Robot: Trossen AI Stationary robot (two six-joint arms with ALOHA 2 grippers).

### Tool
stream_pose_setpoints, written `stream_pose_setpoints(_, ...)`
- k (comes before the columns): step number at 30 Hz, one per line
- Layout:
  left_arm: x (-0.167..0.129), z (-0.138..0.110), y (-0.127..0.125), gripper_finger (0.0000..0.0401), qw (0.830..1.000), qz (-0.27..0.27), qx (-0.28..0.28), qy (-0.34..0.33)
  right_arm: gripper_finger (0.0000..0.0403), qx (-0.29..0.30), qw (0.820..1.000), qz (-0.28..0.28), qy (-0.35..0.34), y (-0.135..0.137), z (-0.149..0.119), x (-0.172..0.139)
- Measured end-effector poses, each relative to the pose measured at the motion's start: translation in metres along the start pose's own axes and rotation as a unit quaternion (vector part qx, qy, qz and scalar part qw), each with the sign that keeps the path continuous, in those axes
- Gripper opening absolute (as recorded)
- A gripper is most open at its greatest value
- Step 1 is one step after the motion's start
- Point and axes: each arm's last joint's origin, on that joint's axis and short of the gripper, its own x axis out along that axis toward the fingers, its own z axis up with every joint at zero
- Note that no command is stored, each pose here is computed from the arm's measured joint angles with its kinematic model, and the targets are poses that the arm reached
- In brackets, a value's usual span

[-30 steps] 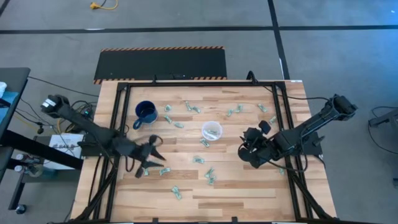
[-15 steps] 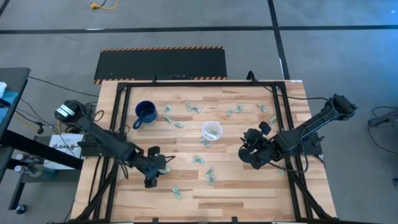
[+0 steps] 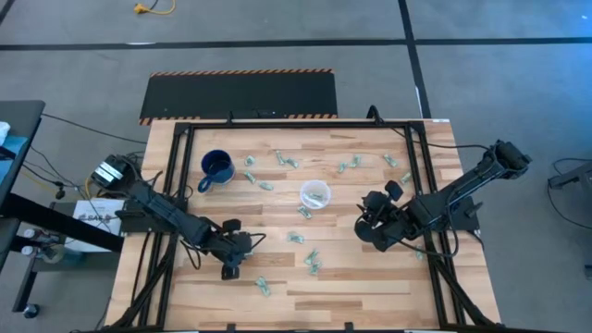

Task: Pick and place items into bin
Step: Put the gray stevia packet into the transparent bin

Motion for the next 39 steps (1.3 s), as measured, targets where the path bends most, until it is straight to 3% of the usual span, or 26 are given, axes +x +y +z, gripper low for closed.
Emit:
stream_pose_setpoints(8,-0.005,0.008,-0.003,0.0111,0.999,0.023,0.025,0.005,0.0111,0.0,1.0,0.0,0.0,0.0,0.0,0.0)
stream_pose_setpoints(14,-0.014,0.013,-0.006,0.0111,0.997,0.071,0.038,0.011,0.0111,0.001,1.0,0.001,0.0,0.0,0.0,0.0)
stream_pose_setpoints(34,0.009,0.009,-0.004,0.0111,0.994,0.078,0.072,0.039,0.0111,0.001,1.0,0.001,0.0,0.0,0.0,0.0)
stream_pose_setpoints(39,0.009,0.009,-0.004,0.0086,0.994,0.078,0.071,0.038,0.0111,0.001,1.0,0.001,0.0,0.0,0.0,0.0)
